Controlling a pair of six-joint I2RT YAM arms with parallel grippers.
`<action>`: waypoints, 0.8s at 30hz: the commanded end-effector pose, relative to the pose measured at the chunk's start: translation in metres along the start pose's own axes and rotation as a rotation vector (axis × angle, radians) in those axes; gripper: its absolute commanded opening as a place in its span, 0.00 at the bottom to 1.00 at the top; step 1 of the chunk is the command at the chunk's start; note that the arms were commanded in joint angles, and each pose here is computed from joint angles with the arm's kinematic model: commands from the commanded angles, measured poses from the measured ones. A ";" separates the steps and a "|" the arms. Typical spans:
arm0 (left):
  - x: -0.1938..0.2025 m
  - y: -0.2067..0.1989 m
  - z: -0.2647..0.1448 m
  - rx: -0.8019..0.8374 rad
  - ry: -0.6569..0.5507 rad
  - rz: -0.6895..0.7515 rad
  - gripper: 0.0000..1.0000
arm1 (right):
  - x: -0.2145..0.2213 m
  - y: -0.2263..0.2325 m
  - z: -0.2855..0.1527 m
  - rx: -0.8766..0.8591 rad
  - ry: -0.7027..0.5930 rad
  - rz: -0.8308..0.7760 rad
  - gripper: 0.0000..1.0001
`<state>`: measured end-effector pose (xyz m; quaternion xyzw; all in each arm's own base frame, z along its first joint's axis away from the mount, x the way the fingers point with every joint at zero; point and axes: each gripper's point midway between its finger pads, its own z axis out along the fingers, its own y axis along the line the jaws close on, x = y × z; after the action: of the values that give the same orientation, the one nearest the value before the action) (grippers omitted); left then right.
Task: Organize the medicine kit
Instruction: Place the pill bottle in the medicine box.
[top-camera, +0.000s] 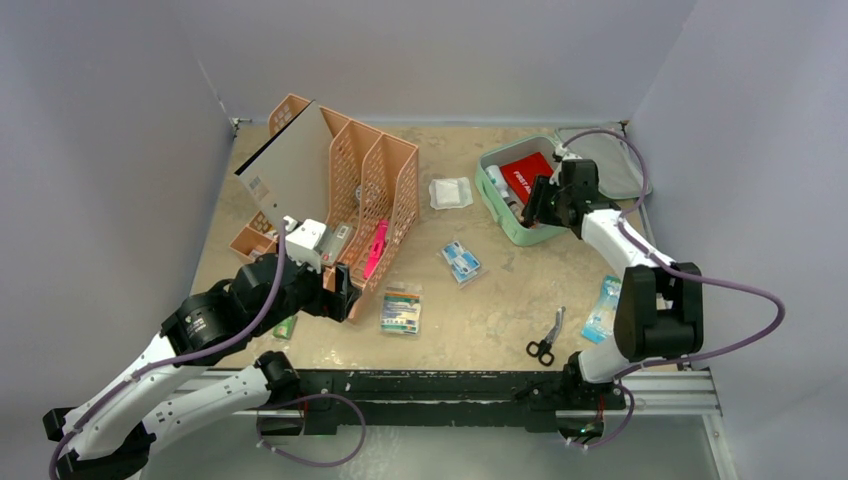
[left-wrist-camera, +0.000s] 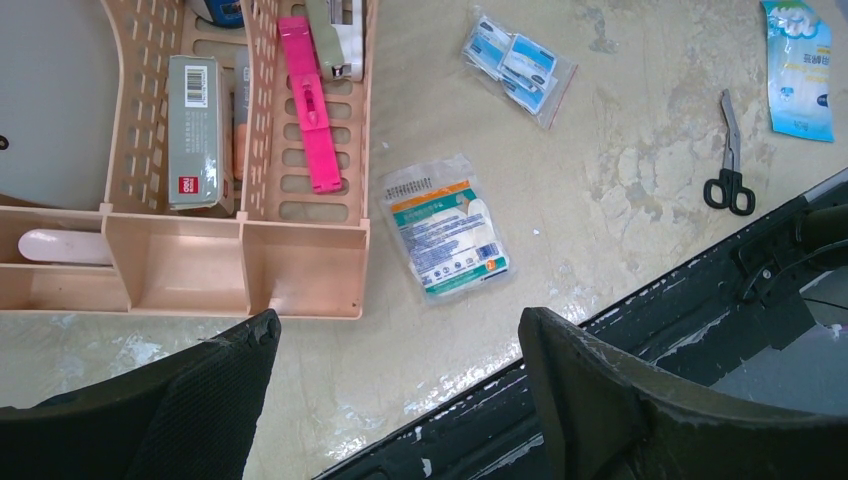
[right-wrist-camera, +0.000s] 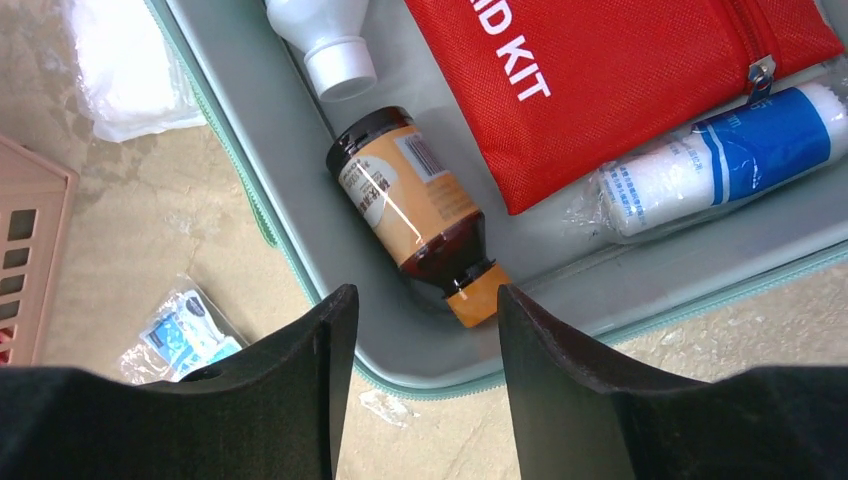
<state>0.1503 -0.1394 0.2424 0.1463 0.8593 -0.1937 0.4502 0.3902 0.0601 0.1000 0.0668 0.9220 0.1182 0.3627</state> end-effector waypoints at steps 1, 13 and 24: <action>-0.016 -0.002 -0.007 0.010 -0.050 -0.015 0.88 | -0.017 0.005 -0.016 0.007 0.002 -0.054 0.55; -0.014 0.001 -0.011 0.002 -0.055 -0.031 0.88 | -0.008 0.004 0.003 -0.016 0.206 -0.164 0.53; -0.013 0.001 -0.010 -0.005 -0.047 -0.034 0.88 | -0.005 0.020 0.028 -0.104 0.247 -0.112 0.43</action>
<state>0.1482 -0.1346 0.2432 0.1433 0.8585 -0.1925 0.4532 0.4038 0.0687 0.0721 -0.0101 0.9629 0.1195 0.2416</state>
